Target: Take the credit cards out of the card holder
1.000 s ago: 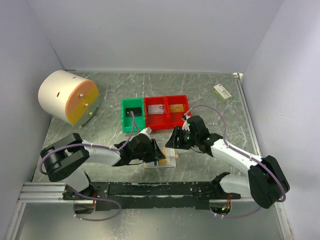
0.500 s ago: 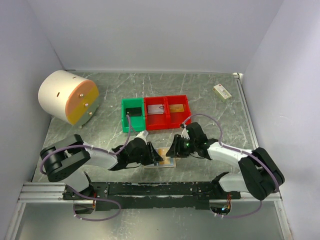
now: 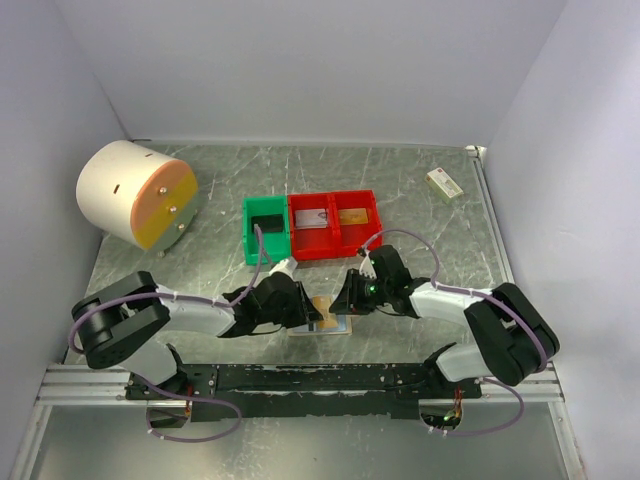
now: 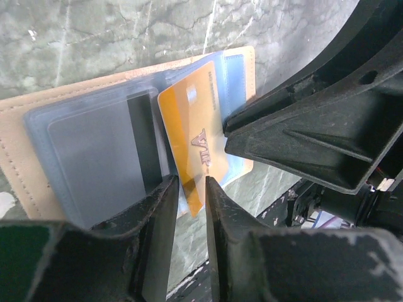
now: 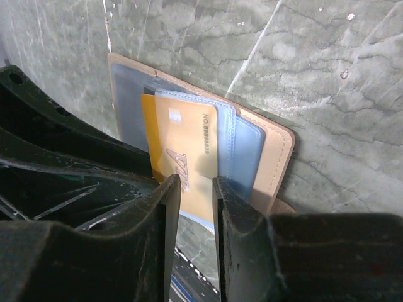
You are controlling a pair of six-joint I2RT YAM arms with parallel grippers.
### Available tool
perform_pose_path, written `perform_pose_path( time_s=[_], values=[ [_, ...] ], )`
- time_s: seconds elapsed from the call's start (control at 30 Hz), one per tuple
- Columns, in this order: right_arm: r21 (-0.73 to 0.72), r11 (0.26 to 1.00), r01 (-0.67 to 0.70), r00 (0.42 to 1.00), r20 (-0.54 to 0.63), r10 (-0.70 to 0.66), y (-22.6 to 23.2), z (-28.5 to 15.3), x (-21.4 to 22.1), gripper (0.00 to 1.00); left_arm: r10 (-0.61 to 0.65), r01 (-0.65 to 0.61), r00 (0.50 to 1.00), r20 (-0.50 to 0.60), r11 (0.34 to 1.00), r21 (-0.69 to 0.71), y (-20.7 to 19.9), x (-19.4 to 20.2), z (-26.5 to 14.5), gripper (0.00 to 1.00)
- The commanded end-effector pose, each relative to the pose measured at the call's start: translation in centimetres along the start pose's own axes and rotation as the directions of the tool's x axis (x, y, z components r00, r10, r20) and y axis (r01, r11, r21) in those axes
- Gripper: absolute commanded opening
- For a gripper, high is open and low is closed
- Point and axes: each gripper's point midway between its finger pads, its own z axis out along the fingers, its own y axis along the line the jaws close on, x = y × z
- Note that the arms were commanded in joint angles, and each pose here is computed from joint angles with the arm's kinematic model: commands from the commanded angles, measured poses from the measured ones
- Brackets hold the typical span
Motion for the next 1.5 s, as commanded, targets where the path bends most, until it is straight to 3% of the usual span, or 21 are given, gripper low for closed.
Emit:
perform_pose_path(
  time_s=[0.0,0.17,0.47,0.7,0.83,1.1,1.47],
  values=[
    [0.046,0.998,-0.03,0.999,0.011,0.029,-1.6,0.4,0.5,0.28,0.041,-0.039,0.998,0.04,0.998,-0.04,0.0,-0.9,-0.4,0.38],
    [0.058,0.997,-0.043,0.999,0.028,0.042,-1.8,0.3,0.3,0.28,0.033,-0.032,0.998,0.057,0.999,-0.013,-0.2,-1.3,-0.5,0.39],
    [0.082,0.995,-0.058,0.998,0.007,0.058,-2.5,0.7,0.7,0.28,-0.032,0.023,0.992,0.121,0.997,0.078,-1.0,-2.4,-1.1,0.29],
    [0.104,0.993,-0.049,0.998,-0.028,0.052,-3.1,0.8,1.3,0.27,-0.037,0.023,0.995,0.088,0.988,0.149,-1.8,-1.8,-0.4,0.2],
    [0.103,0.994,-0.047,0.998,-0.029,0.05,-3.0,0.8,1.2,0.27,-0.043,0.028,0.996,0.076,0.982,0.186,-2.4,-1.6,-0.2,0.07],
    [0.092,0.996,-0.016,1.0,-0.004,0.017,-2.1,0.4,0.1,0.28,-0.056,0.048,0.995,0.08,0.993,0.104,-0.7,-1.5,-0.8,0.07],
    [-0.086,0.989,0.117,0.993,0.04,-0.114,3.0,-0.6,-2.3,0.3,-0.043,0.04,0.998,0.055,0.998,0.058,0.0,-1.0,-1.1,0.07]
  ],
)
